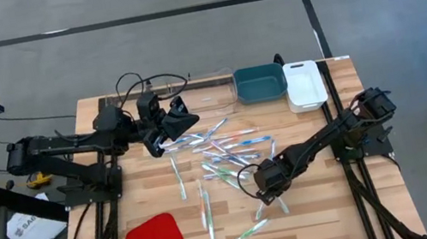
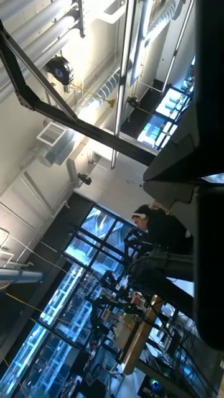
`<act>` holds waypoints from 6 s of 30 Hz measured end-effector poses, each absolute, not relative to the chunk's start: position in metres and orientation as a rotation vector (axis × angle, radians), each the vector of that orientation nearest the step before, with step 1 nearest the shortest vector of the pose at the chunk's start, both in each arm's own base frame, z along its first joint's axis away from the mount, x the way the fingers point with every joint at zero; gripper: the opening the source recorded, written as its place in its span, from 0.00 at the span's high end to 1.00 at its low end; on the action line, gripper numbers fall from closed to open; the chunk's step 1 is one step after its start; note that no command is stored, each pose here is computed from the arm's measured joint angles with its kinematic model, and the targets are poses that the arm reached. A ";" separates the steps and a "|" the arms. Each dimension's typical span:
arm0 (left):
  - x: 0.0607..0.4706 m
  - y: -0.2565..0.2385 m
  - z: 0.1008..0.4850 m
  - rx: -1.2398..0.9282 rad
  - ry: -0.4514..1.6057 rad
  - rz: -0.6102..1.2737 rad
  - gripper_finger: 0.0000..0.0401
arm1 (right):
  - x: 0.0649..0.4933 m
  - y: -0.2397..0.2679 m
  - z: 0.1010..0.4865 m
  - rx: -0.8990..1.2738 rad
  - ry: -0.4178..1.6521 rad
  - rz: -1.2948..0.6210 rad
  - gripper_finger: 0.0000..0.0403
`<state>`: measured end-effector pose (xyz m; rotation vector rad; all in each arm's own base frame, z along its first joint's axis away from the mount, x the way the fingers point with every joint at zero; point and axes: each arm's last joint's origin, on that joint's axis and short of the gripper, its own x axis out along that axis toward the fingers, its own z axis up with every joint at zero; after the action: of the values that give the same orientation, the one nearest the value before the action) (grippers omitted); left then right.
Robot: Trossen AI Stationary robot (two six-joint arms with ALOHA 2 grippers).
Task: Pick & Place Toothbrushes
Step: Put the green toothbrush into the white bin
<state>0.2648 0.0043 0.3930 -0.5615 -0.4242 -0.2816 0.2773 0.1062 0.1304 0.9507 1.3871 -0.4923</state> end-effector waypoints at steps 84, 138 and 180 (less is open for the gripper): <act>0.261 0.047 0.393 -0.556 -0.552 0.111 1.00 | 0.129 -0.200 0.274 0.588 1.348 -0.897 0.98; 0.263 0.036 0.393 -0.515 -0.521 0.060 1.00 | 0.147 -0.202 0.240 0.607 1.602 -1.092 0.98; 0.263 0.040 0.392 -0.464 -0.483 -0.049 1.00 | 0.150 -0.211 0.221 0.475 1.584 -1.159 0.98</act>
<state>0.2626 0.0395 0.3925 -0.4637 -0.4829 -0.0492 0.1497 -0.2114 0.2208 0.4750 1.5839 -1.1594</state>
